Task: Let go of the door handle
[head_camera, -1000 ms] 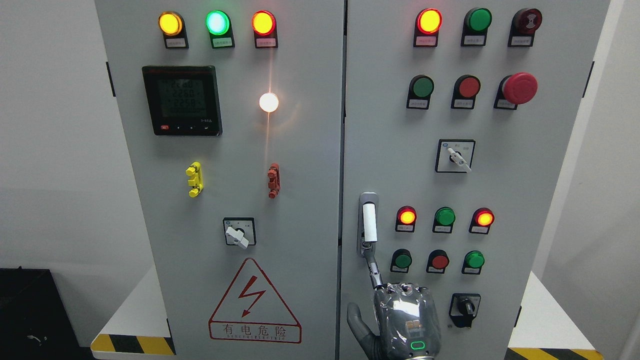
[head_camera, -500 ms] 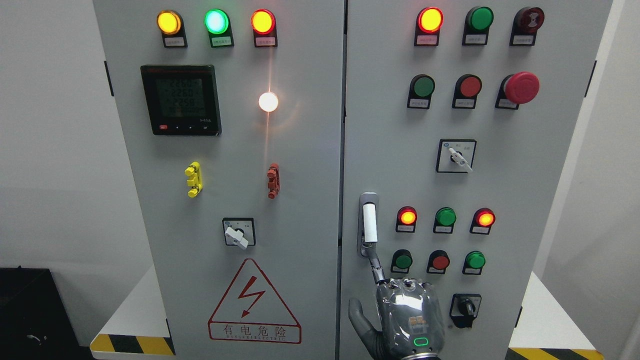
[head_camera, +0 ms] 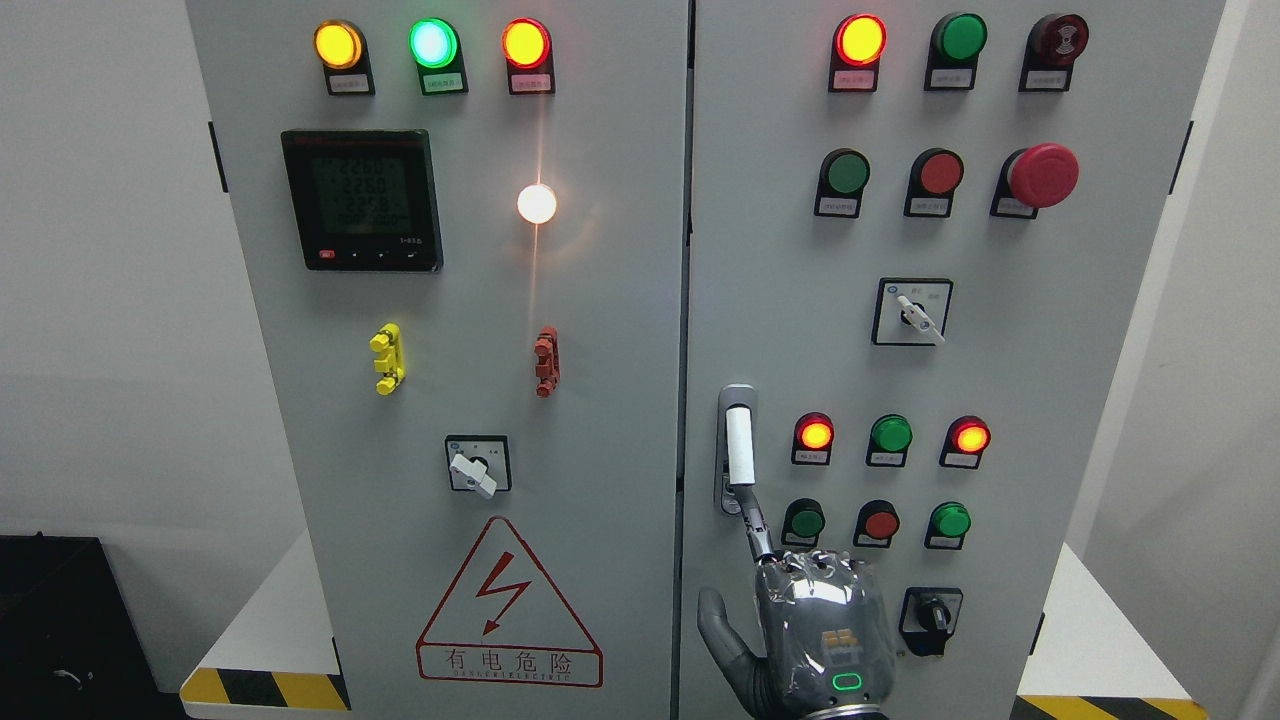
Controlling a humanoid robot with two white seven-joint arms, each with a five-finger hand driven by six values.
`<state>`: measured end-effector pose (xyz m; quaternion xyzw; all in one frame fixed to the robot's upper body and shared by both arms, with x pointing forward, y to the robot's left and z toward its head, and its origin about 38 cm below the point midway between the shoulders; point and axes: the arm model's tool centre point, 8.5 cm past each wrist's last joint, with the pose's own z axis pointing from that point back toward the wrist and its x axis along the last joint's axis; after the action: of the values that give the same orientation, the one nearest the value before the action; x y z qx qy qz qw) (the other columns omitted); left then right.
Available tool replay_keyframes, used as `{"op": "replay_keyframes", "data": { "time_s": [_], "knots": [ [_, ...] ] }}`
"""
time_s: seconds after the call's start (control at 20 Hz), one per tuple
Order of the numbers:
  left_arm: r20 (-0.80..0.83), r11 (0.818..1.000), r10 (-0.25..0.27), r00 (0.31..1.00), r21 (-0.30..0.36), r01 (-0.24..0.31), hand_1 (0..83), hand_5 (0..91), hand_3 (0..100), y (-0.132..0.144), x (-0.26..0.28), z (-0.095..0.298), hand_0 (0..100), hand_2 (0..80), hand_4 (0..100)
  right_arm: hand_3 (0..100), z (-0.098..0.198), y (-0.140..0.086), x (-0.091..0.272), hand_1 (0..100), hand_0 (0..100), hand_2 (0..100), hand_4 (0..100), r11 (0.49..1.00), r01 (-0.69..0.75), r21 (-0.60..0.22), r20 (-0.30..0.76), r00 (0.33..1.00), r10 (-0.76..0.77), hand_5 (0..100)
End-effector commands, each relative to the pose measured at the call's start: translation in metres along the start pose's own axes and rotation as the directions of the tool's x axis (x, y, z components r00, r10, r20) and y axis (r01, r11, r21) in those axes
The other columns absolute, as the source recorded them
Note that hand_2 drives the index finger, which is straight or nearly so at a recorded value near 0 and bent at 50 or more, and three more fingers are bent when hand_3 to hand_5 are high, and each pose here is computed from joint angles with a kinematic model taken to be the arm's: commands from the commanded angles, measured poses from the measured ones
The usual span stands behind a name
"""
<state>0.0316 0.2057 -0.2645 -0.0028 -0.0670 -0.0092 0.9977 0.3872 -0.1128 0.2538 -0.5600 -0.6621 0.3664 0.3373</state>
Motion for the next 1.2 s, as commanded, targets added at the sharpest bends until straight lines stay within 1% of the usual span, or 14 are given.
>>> {"op": "replay_keyframes", "data": {
  "time_s": [0.0,0.05,0.15,0.2,0.35,0.4,0.45,0.5,0.6,0.7,0.95,1.05,1.15],
  "knots": [
    [-0.016,1.000,0.002,1.000,0.000,-0.002,55.6,0.0,0,0.000,-0.011,0.001,12,0.0,0,100,0.001,-0.009,0.001,28,51,22,98,1.000,0.010,-0.026,0.001,1.000,-0.010,100],
    [-0.016,1.000,0.002,1.000,0.000,-0.002,55.6,0.0,0,0.000,-0.011,0.001,12,0.0,0,100,0.002,-0.011,0.001,28,51,23,98,0.999,0.011,-0.031,0.002,1.000,-0.011,100],
    [-0.016,1.000,0.001,1.000,0.000,-0.001,55.6,0.0,0,0.000,-0.011,0.001,12,0.0,0,100,0.004,-0.014,0.000,28,52,31,98,0.999,0.014,-0.038,0.003,1.000,-0.014,100],
    [-0.016,1.000,0.001,1.000,0.000,-0.001,55.6,0.0,0,0.000,-0.011,0.001,12,0.0,0,100,0.004,-0.016,0.000,28,53,32,98,0.999,0.015,-0.044,0.002,1.000,-0.015,100],
    [-0.016,1.000,0.001,1.000,0.000,-0.001,55.6,0.0,0,0.000,-0.011,0.001,12,0.0,0,100,0.008,-0.020,-0.001,27,54,40,98,0.998,0.020,-0.051,0.000,1.000,-0.021,100],
    [-0.016,1.000,0.001,1.000,0.000,-0.001,55.6,0.0,0,0.000,-0.011,0.001,12,0.0,0,100,0.008,-0.023,-0.001,27,55,43,98,0.998,0.022,-0.055,-0.001,1.000,-0.022,100],
    [-0.018,1.000,0.002,1.000,0.000,-0.002,55.6,0.0,0,0.000,-0.011,0.001,12,0.0,0,100,0.009,-0.024,-0.001,27,55,48,99,0.998,0.023,-0.058,-0.001,1.000,-0.023,100],
    [-0.016,1.000,0.002,1.000,0.000,-0.002,55.6,0.0,0,0.000,-0.011,0.001,12,0.0,0,100,0.010,-0.025,-0.001,27,55,50,99,0.998,0.024,-0.060,-0.002,1.000,-0.024,100],
    [-0.016,1.000,0.002,1.000,0.000,-0.002,55.6,0.0,0,0.000,-0.011,0.001,12,0.0,0,100,0.011,-0.029,-0.001,27,55,58,99,0.997,0.030,-0.068,-0.001,1.000,-0.030,100],
    [-0.016,1.000,0.002,1.000,0.000,-0.002,55.6,0.0,0,0.000,-0.011,0.001,12,0.0,0,100,0.015,-0.031,-0.001,26,56,64,99,0.997,0.039,-0.069,-0.003,0.999,-0.039,100],
    [-0.016,1.000,0.002,1.000,0.000,-0.002,55.6,0.0,0,0.000,-0.011,0.001,12,0.0,0,100,0.026,-0.031,0.000,24,55,70,99,0.998,0.047,-0.052,0.012,0.999,-0.047,100],
    [-0.016,1.000,0.002,1.000,0.000,-0.002,55.6,0.0,0,0.000,-0.011,0.001,12,0.0,0,100,0.031,-0.032,-0.001,21,54,71,100,0.998,0.051,-0.047,0.010,0.999,-0.051,100],
    [-0.016,1.000,0.002,1.000,0.000,-0.002,55.6,0.0,0,0.000,-0.011,0.001,12,0.0,0,100,0.036,-0.033,-0.002,17,49,73,100,0.998,0.054,-0.044,0.008,0.999,-0.054,100]
  ]
}}
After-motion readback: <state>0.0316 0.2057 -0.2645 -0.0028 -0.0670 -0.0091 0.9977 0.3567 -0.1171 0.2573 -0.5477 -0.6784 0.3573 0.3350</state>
